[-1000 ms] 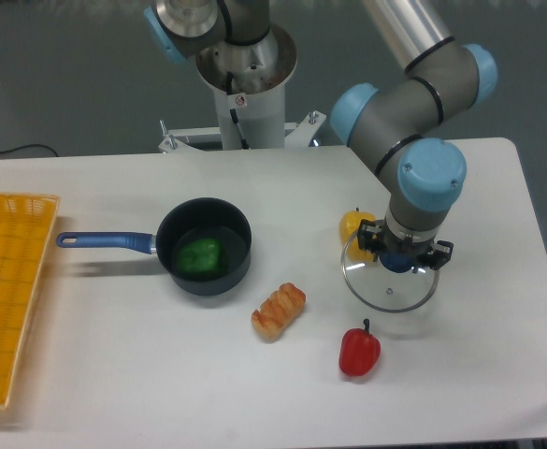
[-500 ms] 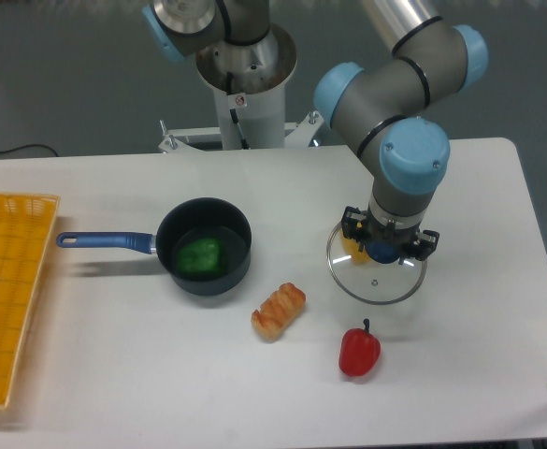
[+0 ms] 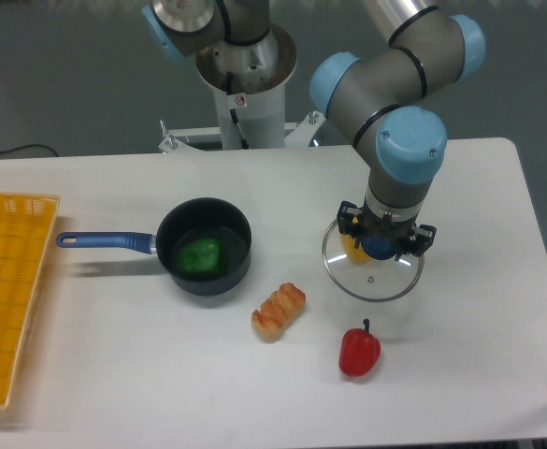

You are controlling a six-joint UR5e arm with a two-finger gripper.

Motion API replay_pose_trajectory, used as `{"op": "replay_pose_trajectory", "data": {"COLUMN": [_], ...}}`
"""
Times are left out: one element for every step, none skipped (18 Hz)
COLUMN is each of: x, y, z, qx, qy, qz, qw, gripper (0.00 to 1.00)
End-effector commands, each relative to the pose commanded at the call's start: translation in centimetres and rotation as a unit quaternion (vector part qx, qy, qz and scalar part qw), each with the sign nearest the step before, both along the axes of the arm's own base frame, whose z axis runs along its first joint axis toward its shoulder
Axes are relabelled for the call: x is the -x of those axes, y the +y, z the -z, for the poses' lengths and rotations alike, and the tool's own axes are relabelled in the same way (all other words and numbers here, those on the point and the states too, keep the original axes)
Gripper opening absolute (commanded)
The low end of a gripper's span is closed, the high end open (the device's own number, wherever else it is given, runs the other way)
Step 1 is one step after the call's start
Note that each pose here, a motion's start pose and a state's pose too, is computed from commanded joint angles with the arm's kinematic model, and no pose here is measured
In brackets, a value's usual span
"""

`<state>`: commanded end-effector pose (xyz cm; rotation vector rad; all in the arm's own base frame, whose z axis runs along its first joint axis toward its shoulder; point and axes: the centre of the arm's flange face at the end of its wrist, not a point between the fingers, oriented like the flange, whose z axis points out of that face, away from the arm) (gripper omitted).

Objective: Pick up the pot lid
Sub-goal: 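Lift the glass lid by its knob and carry it toward the yellow pepper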

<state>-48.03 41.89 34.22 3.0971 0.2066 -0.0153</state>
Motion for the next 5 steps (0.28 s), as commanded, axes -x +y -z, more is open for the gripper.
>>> {"op": "replay_pose_trajectory", "data": {"x": [0.00, -0.03, -0.03, -0.03, -0.06], "y": [0.00, -0.02, -0.02, -0.02, -0.03], "z": [0.00, 0.07, 0.07, 0.07, 0.14], "qx": [0.000, 0.000, 0.000, 0.000, 0.001], "qy": [0.000, -0.001, -0.001, -0.001, -0.001], "qz": [0.000, 0.000, 0.000, 0.000, -0.001], "qw": [1.0000, 1.0000, 1.0000, 1.0000, 1.0000], "gripper": [0.47, 0.47, 0.47, 0.47, 0.47]}}
